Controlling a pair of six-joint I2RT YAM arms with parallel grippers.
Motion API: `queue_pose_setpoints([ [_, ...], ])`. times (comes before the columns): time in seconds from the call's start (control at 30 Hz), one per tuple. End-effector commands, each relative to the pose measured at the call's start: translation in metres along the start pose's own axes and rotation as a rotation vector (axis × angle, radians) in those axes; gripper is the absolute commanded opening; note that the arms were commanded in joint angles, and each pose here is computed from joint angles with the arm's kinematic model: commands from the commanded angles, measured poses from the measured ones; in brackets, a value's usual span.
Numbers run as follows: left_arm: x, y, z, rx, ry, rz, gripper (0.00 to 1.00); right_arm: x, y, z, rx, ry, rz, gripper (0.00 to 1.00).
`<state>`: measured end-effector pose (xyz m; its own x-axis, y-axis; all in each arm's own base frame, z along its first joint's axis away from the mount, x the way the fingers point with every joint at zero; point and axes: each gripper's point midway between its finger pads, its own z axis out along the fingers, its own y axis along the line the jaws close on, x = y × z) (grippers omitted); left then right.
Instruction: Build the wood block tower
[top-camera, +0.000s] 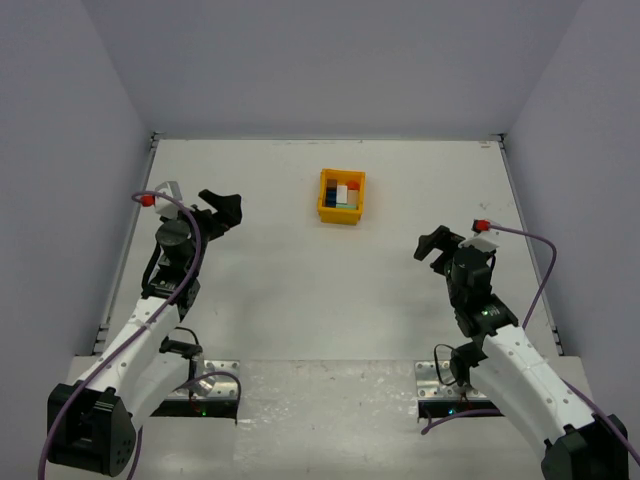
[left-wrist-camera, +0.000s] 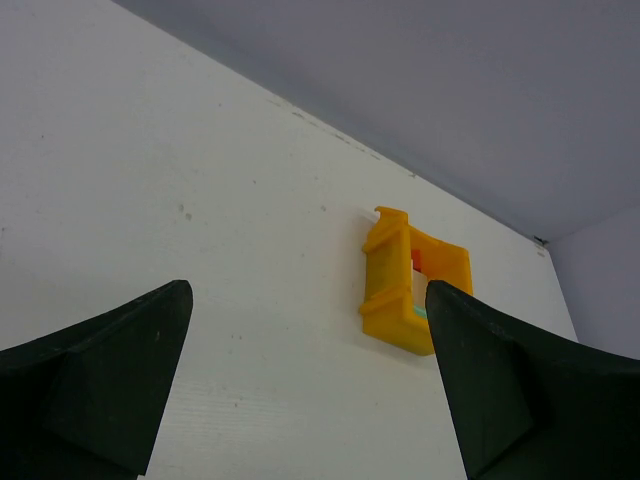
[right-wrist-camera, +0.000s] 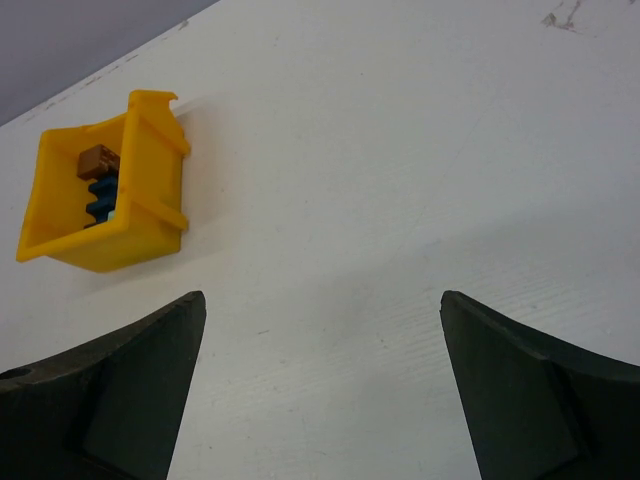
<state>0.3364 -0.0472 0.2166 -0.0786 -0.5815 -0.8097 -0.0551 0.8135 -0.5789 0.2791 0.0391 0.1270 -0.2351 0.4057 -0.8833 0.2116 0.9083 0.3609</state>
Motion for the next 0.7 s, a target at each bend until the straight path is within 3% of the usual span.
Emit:
queue_pose_setpoints([
  [0.0, -0.008, -0.005, 0.001, 0.017, -0.024, -0.011, 1.0, -0.018, 0.004, 0.0, -0.006, -0.069, 0.02, 0.99],
  [0.4, -0.007, -0.006, 0.004, 0.028, -0.027, -0.013, 1.0, -0.019, 0.031, 0.01, -0.102, -0.014, -0.058, 0.99],
  [0.67, -0.007, -0.01, 0.002, 0.047, -0.027, -0.025, 1.0, -0.028, 0.078, 0.032, -0.207, 0.128, -0.149, 0.99],
])
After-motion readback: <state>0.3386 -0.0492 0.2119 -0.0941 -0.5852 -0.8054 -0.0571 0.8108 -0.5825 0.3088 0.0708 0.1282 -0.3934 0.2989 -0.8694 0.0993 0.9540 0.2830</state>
